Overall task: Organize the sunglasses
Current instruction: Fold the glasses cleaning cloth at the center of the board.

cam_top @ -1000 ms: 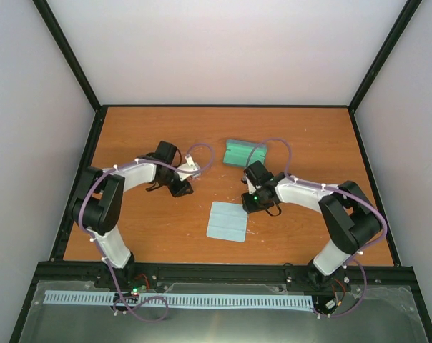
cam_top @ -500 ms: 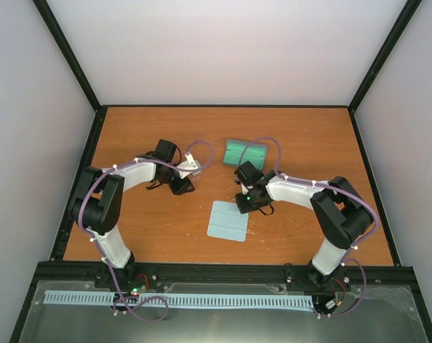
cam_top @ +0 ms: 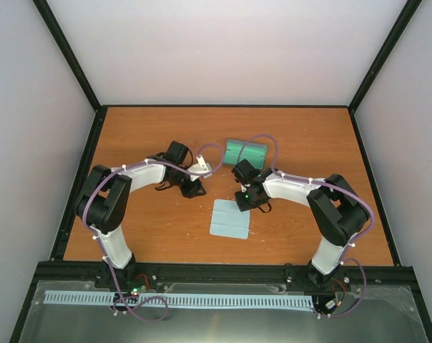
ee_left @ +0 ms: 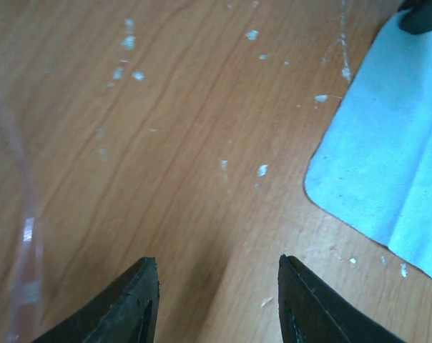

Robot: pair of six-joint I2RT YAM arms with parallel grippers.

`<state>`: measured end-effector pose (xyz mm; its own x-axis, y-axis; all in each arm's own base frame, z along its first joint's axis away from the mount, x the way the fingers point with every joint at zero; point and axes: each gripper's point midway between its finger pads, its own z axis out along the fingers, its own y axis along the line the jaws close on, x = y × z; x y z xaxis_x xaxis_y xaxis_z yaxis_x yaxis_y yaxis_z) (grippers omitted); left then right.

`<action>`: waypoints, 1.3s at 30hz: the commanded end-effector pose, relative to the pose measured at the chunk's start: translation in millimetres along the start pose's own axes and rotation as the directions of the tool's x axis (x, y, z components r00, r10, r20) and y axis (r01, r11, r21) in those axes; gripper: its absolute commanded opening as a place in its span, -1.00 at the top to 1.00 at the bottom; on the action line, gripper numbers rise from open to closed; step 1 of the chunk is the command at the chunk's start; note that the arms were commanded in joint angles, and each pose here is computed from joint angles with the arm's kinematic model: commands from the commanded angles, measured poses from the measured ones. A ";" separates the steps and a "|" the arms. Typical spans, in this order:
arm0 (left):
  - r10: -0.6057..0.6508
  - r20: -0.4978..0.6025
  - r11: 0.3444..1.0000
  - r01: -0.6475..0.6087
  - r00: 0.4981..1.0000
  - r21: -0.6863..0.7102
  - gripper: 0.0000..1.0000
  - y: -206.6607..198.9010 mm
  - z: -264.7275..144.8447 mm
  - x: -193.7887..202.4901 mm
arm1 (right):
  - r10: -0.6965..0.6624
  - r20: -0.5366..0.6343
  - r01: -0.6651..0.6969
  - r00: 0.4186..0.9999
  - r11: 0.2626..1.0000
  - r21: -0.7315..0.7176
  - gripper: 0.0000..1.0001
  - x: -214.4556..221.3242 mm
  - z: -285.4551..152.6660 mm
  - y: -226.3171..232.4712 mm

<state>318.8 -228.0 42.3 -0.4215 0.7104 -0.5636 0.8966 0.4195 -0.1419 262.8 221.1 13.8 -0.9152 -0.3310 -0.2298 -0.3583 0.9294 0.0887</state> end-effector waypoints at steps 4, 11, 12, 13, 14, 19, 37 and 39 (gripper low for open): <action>0.026 0.038 0.999 -0.026 0.999 0.019 0.10 -4.3 12.0 -19.5 | 0.013 -0.019 -0.012 1.000 1.000 0.018 0.94 3.0 8.7 -1.3; 0.043 0.043 0.997 -0.045 0.998 0.056 0.10 -12.9 23.2 -31.3 | 0.009 -0.019 -0.009 1.000 1.000 0.007 0.94 0.1 8.8 1.6; 0.046 0.047 0.997 -0.049 0.998 0.065 0.10 -15.6 24.2 -33.3 | 0.011 -0.019 -0.011 1.000 1.000 0.005 0.94 0.4 8.7 1.9; 0.049 0.046 0.996 -0.053 0.998 0.072 0.10 -18.4 25.6 -34.0 | 0.013 -0.019 -0.013 1.000 1.000 0.005 0.94 0.6 8.8 1.8; 0.058 0.041 0.995 -0.061 0.997 0.079 0.10 -21.9 27.7 -33.9 | 0.013 -0.020 -0.013 1.000 1.000 0.005 0.94 0.6 8.8 1.8; 0.090 0.006 0.989 -0.090 0.996 0.113 0.11 -40.5 36.1 -24.5 | 0.014 -0.018 -0.014 1.000 1.000 0.006 0.94 0.3 8.1 1.6; 0.108 -0.030 0.981 -0.102 0.994 0.164 0.27 -62.0 46.1 -7.8 | 0.018 -0.015 -0.018 1.000 1.000 -0.005 0.94 -0.9 7.8 3.9; 0.114 -0.038 0.982 -0.107 0.993 0.158 0.31 -63.0 48.5 -4.3 | 0.019 -0.016 -0.019 1.000 1.000 -0.006 0.94 -0.5 7.7 3.9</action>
<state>281.9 -281.0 20.8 -0.3419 0.7610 -0.5513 0.9397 0.2765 -0.2012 265.6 224.1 14.1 -0.9168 -0.3234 -0.2341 -0.3527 0.9309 0.0952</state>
